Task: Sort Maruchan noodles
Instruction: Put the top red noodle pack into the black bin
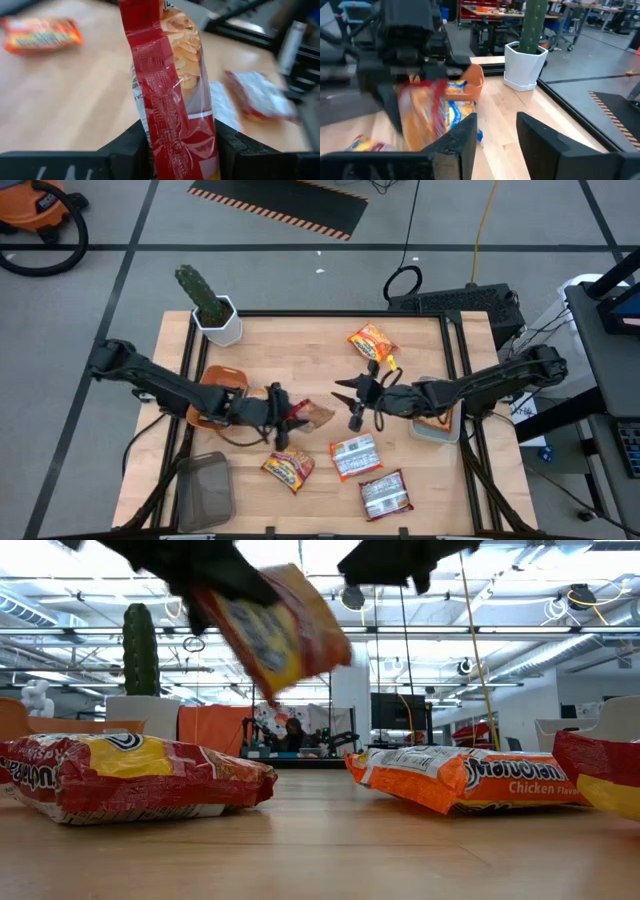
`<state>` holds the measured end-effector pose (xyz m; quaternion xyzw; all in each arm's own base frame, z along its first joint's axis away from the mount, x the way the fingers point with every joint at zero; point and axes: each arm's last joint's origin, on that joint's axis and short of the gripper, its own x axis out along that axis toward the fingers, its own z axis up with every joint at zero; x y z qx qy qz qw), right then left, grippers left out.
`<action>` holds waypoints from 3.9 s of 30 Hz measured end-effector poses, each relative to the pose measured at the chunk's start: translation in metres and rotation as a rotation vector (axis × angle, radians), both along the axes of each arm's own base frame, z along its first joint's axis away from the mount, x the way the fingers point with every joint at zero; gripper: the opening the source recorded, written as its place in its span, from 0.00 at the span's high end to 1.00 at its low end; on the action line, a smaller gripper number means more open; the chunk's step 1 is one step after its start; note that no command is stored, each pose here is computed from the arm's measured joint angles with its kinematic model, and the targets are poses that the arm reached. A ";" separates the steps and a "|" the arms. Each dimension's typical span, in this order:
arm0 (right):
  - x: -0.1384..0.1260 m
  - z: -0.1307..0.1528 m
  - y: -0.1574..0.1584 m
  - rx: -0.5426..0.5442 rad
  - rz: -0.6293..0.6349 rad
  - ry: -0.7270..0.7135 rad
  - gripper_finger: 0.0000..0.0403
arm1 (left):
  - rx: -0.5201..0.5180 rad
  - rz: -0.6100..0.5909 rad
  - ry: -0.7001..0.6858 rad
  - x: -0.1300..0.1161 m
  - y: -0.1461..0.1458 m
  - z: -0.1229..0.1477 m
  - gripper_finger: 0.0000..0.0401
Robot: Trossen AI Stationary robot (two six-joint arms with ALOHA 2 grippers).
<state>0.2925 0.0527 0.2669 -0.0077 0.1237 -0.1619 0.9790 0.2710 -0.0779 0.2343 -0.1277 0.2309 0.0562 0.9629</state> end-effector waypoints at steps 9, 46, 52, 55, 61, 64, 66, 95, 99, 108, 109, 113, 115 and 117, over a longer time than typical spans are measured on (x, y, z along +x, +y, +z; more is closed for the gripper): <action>-0.027 0.016 0.017 -0.006 0.094 0.034 0.67 | -0.228 -0.087 0.054 -0.061 -0.021 0.035 0.65; -0.035 0.016 0.027 0.046 0.181 0.064 0.67 | -0.495 -0.325 0.661 -0.173 -0.064 0.027 0.70; -0.037 0.016 0.034 0.051 0.209 0.066 0.67 | -0.449 -0.301 0.742 -0.173 -0.081 0.013 0.70; -0.039 0.016 0.038 0.050 0.223 0.066 0.67 | -0.455 -0.251 0.784 -0.173 -0.088 0.006 0.65; -0.039 0.017 0.039 0.070 0.223 0.058 0.67 | -0.438 -0.214 0.837 -0.175 -0.101 -0.006 0.57; -0.039 0.017 0.039 0.075 0.221 0.052 0.67 | -0.429 -0.198 0.853 -0.176 -0.106 -0.011 0.56; -0.039 0.017 0.039 0.076 0.222 0.047 0.67 | -0.412 -0.194 0.865 -0.176 -0.108 -0.014 0.56; -0.037 0.021 0.039 0.038 0.230 0.021 0.67 | -0.453 -0.357 0.888 -0.189 -0.088 0.009 0.88; -0.037 0.021 0.039 0.038 0.230 0.021 0.67 | -0.533 -0.448 0.888 -0.192 -0.088 0.018 0.91; -0.037 0.022 0.039 0.042 0.231 0.007 0.67 | -0.516 -0.568 0.767 -0.185 -0.094 0.023 0.91; -0.037 0.022 0.039 0.042 0.231 0.006 0.67 | -0.506 -0.561 0.777 -0.184 -0.095 0.021 0.91; -0.037 0.022 0.039 0.040 0.231 0.007 0.67 | -0.496 -0.506 0.818 -0.181 -0.101 0.012 0.91; -0.037 0.022 0.039 0.039 0.232 0.007 0.67 | -0.490 -0.497 0.825 -0.180 -0.103 0.010 0.91; -0.037 0.022 0.039 0.039 0.232 0.007 0.67 | -0.477 -0.477 0.838 -0.180 -0.103 0.008 0.91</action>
